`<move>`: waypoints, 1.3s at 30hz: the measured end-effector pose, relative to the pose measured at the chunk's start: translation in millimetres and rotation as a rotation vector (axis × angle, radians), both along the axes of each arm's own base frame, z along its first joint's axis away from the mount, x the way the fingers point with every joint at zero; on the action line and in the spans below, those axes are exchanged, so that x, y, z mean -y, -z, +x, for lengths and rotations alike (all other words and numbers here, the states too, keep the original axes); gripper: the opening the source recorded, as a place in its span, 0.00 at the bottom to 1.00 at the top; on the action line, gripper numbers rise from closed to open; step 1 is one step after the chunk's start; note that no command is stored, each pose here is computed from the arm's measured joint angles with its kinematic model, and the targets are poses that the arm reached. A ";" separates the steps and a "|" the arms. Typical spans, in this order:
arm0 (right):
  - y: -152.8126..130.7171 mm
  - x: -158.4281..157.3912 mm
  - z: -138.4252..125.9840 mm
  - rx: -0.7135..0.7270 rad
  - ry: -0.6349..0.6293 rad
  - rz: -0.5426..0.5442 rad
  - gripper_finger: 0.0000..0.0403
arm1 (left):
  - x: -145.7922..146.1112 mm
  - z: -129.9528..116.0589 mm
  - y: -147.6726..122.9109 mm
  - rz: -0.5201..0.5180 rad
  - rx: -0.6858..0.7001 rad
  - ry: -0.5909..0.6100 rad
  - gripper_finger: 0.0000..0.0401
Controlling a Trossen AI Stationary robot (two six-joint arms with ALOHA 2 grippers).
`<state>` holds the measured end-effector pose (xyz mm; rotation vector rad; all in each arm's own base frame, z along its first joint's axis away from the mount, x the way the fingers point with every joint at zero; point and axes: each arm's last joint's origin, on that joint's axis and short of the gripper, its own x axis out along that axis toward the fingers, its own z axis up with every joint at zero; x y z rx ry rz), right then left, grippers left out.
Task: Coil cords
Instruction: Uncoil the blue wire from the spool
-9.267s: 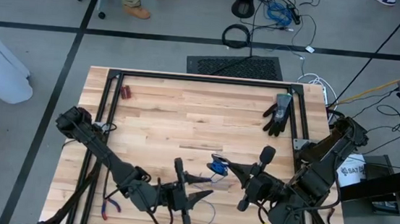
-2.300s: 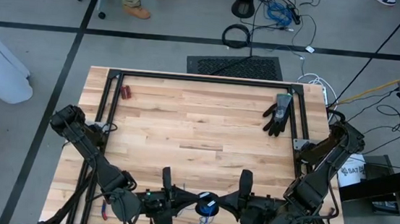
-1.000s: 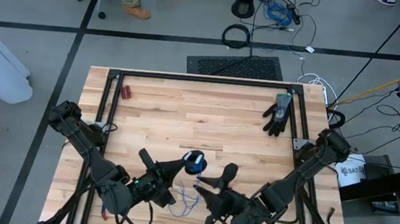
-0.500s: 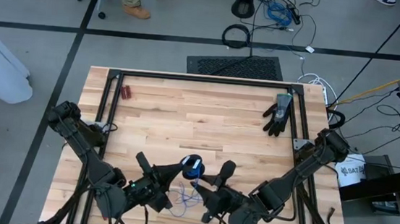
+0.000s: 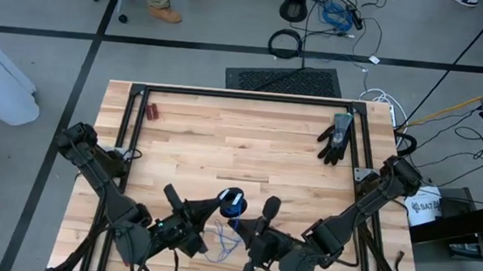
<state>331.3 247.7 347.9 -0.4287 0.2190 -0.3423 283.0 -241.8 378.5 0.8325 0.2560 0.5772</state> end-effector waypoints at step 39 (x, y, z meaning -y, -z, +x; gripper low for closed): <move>4.5 6.7 -15.8 -0.170 -0.155 0.104 0.00 | 28.5 -36.1 -37.5 -0.104 0.256 0.282 0.00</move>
